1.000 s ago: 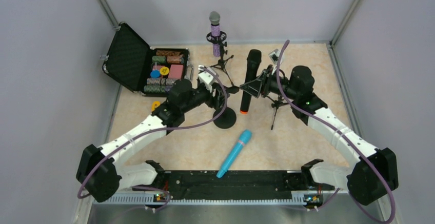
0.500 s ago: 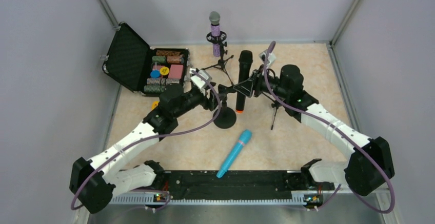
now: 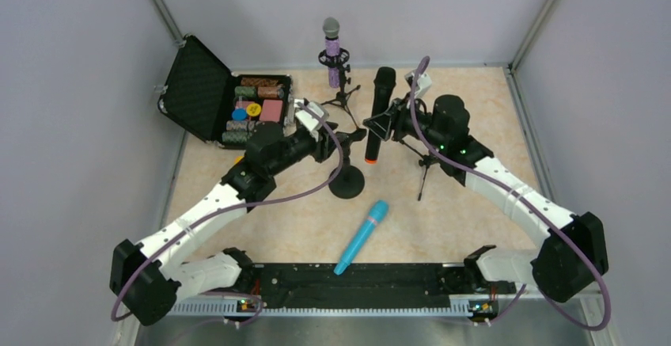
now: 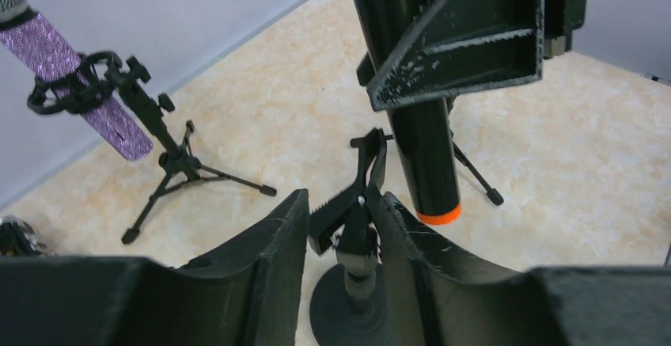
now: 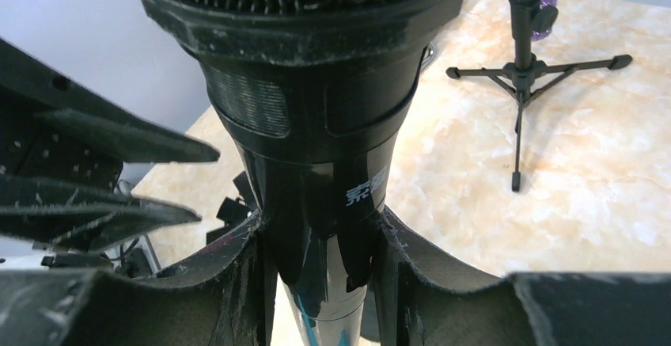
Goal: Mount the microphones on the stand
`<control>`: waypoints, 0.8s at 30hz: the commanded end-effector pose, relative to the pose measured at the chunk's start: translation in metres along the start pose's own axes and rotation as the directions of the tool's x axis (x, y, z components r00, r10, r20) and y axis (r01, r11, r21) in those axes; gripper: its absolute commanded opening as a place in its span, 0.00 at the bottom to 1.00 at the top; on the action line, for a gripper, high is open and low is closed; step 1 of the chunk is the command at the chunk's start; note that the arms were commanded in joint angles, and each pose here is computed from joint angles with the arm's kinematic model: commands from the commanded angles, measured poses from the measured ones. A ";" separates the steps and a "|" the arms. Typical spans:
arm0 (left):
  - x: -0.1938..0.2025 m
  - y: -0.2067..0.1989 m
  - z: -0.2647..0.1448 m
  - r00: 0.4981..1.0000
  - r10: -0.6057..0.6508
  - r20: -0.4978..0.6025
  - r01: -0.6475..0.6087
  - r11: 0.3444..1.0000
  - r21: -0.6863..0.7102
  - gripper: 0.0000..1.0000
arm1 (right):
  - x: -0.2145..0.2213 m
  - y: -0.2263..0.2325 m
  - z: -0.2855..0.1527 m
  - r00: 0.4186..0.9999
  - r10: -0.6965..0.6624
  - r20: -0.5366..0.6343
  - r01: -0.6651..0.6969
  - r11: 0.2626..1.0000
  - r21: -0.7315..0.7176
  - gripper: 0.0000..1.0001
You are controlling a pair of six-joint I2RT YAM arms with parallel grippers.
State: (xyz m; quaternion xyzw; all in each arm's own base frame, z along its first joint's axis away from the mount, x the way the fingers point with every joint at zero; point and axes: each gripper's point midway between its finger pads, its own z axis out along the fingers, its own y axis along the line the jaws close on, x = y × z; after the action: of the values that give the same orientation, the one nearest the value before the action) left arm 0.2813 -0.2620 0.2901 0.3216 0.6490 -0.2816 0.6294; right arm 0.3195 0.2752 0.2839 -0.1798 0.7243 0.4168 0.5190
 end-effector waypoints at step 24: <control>0.057 -0.015 0.034 0.994 0.081 -0.071 -0.071 0.989 0.133 0.24 | -0.020 0.001 -0.025 0.988 -0.093 0.122 0.084 0.994 0.075 0.00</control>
State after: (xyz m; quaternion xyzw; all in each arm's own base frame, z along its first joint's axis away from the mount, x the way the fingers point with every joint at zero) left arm 0.3015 -0.3007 0.2502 0.3892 0.6315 -0.2918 0.6038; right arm 0.3132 0.2483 0.2728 -0.1551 0.7378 0.3658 0.5457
